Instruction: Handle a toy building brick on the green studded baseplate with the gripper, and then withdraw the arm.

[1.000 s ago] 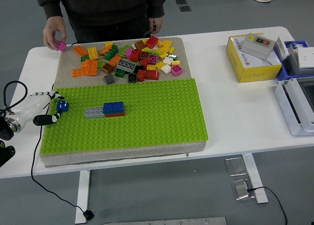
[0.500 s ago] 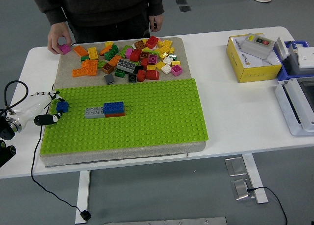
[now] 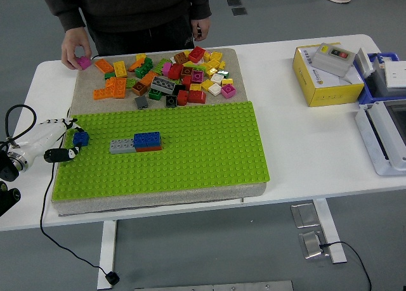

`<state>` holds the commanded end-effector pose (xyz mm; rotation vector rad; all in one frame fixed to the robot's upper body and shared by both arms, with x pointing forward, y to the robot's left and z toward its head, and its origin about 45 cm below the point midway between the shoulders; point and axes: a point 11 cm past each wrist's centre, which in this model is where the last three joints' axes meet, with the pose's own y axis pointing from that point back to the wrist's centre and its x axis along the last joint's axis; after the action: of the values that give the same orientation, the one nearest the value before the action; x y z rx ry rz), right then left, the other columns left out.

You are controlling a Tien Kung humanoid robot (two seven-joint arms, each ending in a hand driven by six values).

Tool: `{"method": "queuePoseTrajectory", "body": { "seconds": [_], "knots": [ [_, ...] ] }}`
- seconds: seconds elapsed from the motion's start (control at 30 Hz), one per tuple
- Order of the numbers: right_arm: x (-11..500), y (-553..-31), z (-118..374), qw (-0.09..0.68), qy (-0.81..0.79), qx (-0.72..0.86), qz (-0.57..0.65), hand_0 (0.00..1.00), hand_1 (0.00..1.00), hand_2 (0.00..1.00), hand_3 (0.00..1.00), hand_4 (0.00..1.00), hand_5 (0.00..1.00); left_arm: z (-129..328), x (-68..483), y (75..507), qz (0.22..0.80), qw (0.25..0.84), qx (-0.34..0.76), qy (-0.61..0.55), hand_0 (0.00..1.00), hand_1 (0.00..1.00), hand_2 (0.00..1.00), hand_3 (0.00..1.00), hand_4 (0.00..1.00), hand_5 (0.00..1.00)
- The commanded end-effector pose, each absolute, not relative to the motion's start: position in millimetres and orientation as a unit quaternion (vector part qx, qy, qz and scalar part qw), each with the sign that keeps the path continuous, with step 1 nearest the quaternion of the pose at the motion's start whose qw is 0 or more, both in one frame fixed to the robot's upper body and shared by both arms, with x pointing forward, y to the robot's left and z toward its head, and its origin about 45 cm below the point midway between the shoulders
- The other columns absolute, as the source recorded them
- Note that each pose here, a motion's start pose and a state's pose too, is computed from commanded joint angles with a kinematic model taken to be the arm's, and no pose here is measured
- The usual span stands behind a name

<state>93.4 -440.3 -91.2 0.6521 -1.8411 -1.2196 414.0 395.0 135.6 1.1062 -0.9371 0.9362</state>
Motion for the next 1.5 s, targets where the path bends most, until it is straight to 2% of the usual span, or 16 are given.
{"method": "queuePoseTrajectory", "body": {
  "seconds": [0.7,1.03,1.17,1.5],
  "knots": [
    [93.5,-442.2,-90.5,0.408,-0.731,0.259,-0.482,0.637,0.601,0.685,0.673,0.560,0.998,148.3,417.8,398.8,0.415,0.646,0.482,-0.422,0.964,0.954,0.923,0.574,0.453,0.306],
    [84.1,-448.3,-90.7,0.399,-0.740,0.246,-0.482,0.637,0.601,0.682,0.667,0.562,0.998,170.6,403.3,421.2,0.418,0.625,0.511,-0.418,0.964,0.955,0.929,0.573,0.451,0.303],
    [82.0,-449.4,-90.7,0.399,-0.741,0.244,-0.482,0.637,0.601,0.682,0.667,0.562,0.998,172.0,399.0,405.4,0.420,0.634,0.503,-0.411,0.964,0.955,0.929,0.573,0.451,0.303],
    [80.0,-449.3,-91.2,0.399,-0.740,0.244,-0.483,0.637,0.602,0.682,0.665,0.564,0.998,173.9,393.4,325.1,0.414,0.687,0.435,-0.409,0.964,0.958,0.931,0.567,0.442,0.302]
  ]
}}
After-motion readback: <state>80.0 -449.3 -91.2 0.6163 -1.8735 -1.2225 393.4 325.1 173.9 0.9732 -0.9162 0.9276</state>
